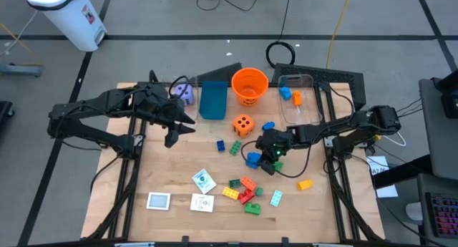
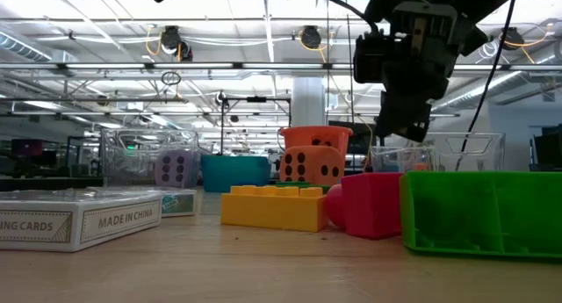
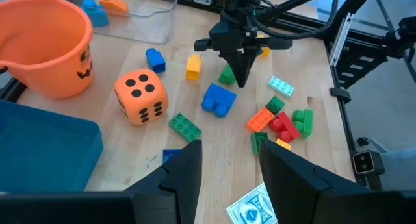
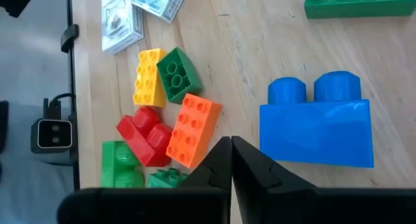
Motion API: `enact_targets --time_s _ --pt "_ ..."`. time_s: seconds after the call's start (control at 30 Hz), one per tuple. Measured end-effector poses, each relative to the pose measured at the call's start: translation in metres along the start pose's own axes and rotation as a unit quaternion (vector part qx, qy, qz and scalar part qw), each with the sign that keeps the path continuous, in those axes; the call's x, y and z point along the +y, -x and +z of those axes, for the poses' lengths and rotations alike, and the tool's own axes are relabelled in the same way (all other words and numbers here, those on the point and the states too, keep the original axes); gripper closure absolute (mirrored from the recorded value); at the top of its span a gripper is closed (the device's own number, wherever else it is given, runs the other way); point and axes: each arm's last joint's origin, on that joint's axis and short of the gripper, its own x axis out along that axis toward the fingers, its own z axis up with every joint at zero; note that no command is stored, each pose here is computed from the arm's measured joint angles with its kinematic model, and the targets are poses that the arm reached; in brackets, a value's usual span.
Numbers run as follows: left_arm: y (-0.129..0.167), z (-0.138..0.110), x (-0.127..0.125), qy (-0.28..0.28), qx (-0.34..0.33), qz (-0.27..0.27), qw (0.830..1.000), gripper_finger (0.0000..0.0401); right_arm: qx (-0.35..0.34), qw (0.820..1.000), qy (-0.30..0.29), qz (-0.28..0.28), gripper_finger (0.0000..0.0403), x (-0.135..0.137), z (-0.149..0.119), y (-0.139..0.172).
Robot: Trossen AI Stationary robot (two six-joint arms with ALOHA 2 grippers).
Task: Pick & Place Toys
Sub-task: Put the green game piece into the right transparent bin
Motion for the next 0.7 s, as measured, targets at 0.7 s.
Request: enact_targets --time_s 0.7 --pt "0.0 0.0 0.0 -0.004 0.0 0.0 1.0 0.0242 0.043 0.999 0.001 -0.03 0.0272 0.0 -0.011 0.023"
